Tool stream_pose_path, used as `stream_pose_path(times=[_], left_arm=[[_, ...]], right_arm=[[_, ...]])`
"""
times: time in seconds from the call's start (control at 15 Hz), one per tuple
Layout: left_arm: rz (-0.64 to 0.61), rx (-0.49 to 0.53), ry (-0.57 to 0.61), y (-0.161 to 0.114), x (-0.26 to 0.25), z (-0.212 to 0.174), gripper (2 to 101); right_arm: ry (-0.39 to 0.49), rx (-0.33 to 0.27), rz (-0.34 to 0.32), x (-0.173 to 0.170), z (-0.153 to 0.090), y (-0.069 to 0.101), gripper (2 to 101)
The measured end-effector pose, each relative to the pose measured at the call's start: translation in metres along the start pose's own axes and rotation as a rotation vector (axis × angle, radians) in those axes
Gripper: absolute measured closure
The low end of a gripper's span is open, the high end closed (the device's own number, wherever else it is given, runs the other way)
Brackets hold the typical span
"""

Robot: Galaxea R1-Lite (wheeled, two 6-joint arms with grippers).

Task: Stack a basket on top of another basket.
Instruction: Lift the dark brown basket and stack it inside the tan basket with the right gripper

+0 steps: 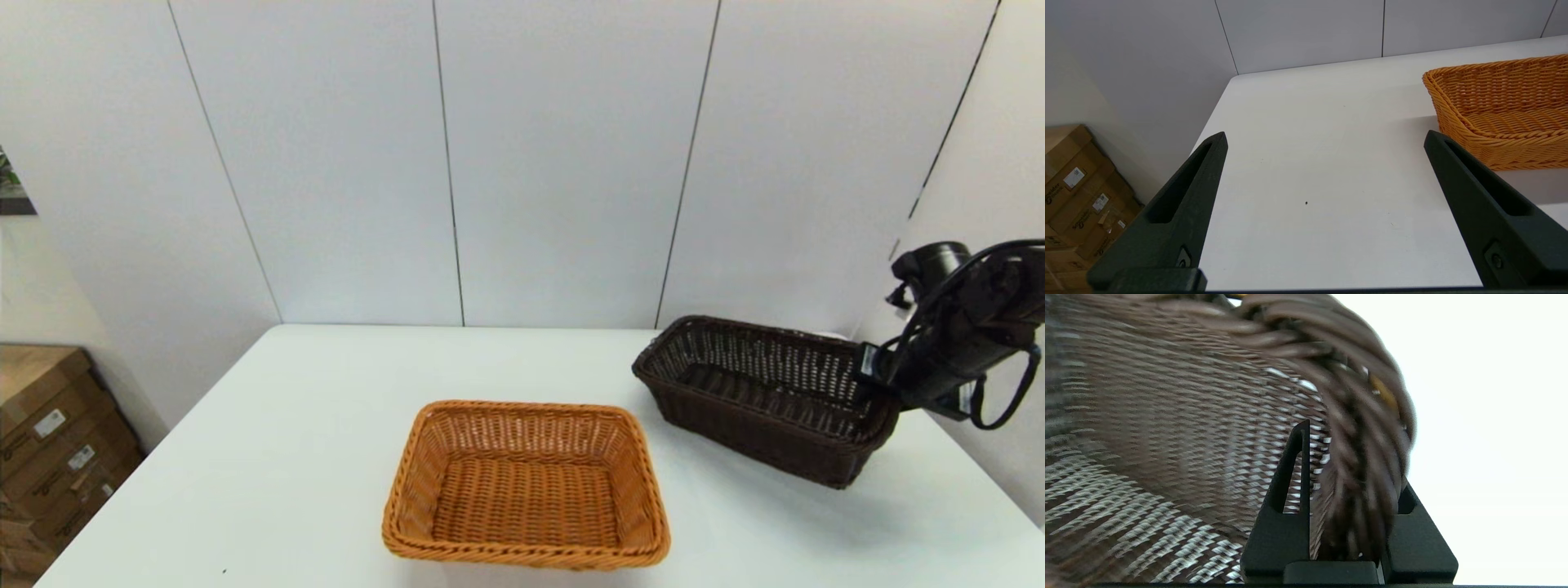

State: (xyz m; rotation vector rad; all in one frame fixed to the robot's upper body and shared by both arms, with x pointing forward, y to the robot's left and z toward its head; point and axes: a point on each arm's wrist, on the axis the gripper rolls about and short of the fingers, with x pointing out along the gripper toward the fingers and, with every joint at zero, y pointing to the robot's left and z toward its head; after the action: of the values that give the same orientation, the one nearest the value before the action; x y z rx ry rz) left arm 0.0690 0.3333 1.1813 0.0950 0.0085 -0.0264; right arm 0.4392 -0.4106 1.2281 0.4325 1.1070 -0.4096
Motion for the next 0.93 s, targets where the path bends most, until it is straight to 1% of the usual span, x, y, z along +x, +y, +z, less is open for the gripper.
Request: stream_pose_path(times=[0.2, 0.33, 0.47, 0.6, 0.8, 0.87, 0.93], left_arm=[[0.0, 0.0, 0.0, 0.0, 0.0, 0.0, 5.4], [0.0, 0.0, 0.0, 0.0, 0.0, 0.0, 5.4], [0.0, 0.0, 0.0, 0.0, 0.0, 0.0, 5.4], [0.0, 0.0, 0.0, 0.0, 0.0, 0.0, 5.4], [0.0, 0.0, 0.0, 0.0, 0.0, 0.0, 5.4], [0.0, 0.0, 0.0, 0.0, 0.0, 0.0, 5.4], [0.0, 0.0, 0.0, 0.0, 0.0, 0.0, 5.4]], right_arm=[[-0.061, 0.007, 0.053, -0.046, 0.006, -0.001, 79.7], [-0.061, 0.013, 0.082, -0.067, 0.002, -0.004, 79.7], [-0.027, 0.013, 0.13, -0.082, -0.004, -0.007, 79.7], [0.019, 0.014, 0.19, -0.096, -0.012, -0.008, 79.7], [0.103, -0.002, 0.324, -0.115, -0.025, -0.007, 79.7], [0.143, -0.02, 0.375, -0.122, -0.031, -0.004, 79.7], [0.173, -0.044, 0.411, -0.127, -0.037, 0.0, 79.7]])
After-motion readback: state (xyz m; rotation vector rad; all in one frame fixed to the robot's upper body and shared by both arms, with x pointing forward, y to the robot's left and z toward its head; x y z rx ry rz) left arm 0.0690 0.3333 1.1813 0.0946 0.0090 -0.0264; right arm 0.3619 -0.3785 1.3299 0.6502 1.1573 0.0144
